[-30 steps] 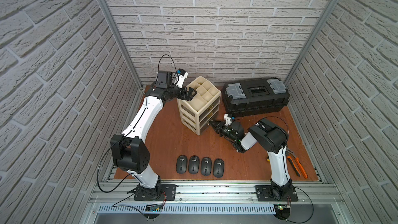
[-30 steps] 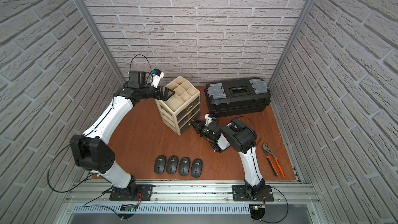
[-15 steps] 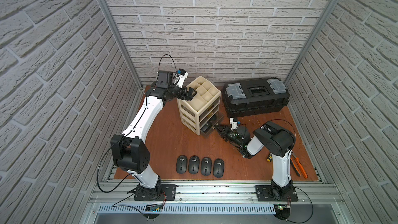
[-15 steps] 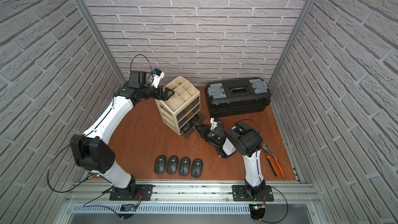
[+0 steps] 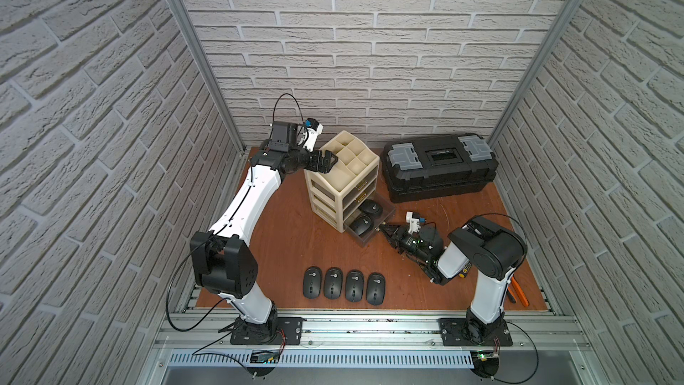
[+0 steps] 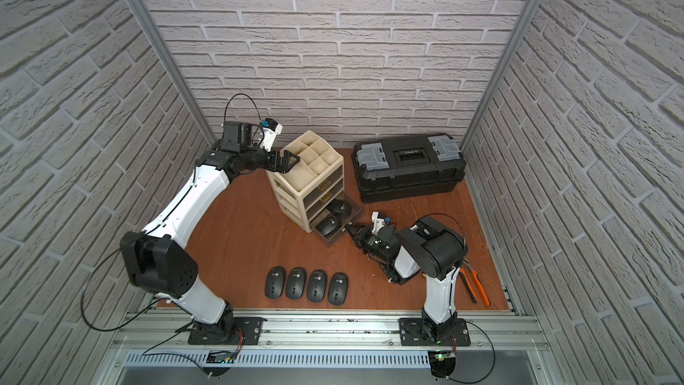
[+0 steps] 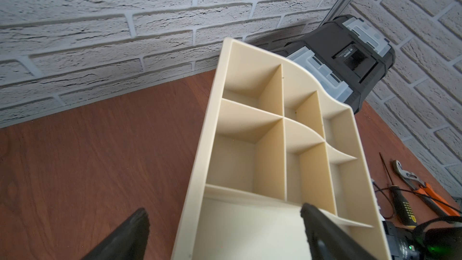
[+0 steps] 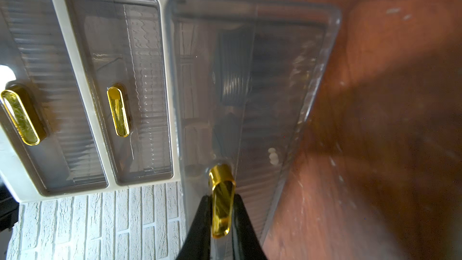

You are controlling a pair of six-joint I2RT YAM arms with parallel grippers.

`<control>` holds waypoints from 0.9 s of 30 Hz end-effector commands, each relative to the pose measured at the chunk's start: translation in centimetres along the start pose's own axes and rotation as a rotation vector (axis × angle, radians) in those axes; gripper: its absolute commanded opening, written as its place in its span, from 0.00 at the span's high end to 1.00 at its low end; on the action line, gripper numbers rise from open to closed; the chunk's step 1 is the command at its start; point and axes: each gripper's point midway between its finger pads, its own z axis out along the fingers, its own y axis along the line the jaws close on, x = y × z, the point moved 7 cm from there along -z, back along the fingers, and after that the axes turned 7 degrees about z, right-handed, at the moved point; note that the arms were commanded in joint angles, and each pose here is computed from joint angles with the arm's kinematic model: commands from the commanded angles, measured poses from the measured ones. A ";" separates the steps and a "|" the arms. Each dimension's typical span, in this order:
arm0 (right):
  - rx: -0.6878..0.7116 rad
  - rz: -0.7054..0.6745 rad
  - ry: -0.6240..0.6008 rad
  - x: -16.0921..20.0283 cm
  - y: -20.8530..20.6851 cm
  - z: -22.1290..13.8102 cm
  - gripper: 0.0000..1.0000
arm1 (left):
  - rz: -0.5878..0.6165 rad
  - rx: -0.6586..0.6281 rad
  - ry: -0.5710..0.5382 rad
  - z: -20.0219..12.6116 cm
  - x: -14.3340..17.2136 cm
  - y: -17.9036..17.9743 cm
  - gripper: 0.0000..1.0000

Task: Take the mice out of the drawer
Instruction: Open the drawer in the storage box.

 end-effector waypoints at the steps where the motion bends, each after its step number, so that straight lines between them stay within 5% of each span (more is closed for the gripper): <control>1: 0.056 -0.033 -0.024 -0.5 -0.9 -1.2 0.95 | -0.068 -0.020 0.254 2.9 6.0 1.1 0.03; 14: 0.130 -0.061 -0.017 -0.6 -1.0 -2.0 0.89 | -0.070 -0.033 0.231 2.4 5.4 1.3 0.02; 27: 0.204 -0.156 0.009 -0.4 0.7 -2.5 0.64 | -0.064 -0.084 -0.102 -5.8 -2.8 0.4 0.02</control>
